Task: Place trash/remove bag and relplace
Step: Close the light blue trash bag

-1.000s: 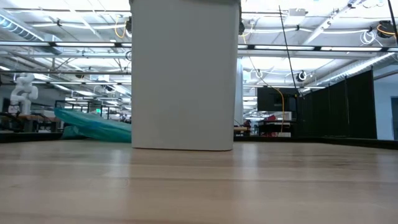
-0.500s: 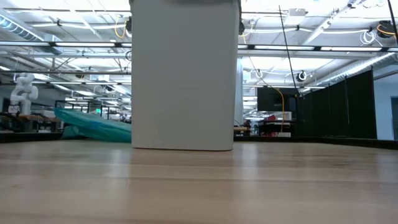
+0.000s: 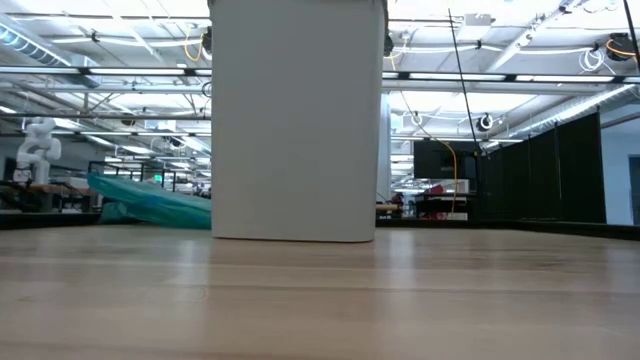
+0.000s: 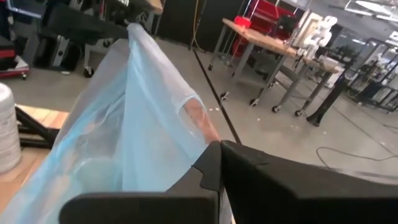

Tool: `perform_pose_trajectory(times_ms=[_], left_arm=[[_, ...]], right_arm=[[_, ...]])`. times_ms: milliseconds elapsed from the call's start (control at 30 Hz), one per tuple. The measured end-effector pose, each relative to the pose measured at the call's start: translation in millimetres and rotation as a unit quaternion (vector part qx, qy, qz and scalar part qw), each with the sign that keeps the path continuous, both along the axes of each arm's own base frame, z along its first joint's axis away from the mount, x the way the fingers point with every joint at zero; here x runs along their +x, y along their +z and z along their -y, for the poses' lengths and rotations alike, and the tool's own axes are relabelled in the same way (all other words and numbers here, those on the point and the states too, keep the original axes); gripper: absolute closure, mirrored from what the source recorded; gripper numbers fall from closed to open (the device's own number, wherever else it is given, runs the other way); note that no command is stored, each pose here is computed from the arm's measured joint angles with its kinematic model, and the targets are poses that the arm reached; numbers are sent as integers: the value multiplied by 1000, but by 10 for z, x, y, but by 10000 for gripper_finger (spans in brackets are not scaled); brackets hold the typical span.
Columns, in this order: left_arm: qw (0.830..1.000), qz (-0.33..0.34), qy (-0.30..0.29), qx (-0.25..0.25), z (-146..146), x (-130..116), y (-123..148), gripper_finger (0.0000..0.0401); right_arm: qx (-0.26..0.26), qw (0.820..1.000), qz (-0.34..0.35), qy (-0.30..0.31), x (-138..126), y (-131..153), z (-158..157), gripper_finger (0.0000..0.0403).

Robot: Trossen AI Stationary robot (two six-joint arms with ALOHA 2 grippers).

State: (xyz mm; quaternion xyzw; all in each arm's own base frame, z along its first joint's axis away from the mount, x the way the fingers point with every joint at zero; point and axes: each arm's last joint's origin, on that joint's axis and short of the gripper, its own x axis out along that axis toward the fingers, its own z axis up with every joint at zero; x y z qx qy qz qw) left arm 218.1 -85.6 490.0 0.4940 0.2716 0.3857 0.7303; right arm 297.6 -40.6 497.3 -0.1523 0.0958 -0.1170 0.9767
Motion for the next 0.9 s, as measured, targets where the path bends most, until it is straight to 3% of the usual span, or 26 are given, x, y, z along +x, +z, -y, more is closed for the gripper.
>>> perform_pose_trajectory(times_ms=[300,500,767,900], left_arm=[[1000,9,-12,-6,64,-21,-3,262],[1000,5,-22,-7,147,99,-89,262],[995,57,-43,-65,160,75,-194,262],[986,64,-84,-130,138,32,-309,262]], right_arm=[[-7,1000,17,1,6,35,2,403],[-3,1000,17,-5,13,27,33,403],[10,1000,-11,-11,73,-65,79,403],[13,1000,-25,-10,111,-116,84,403]])
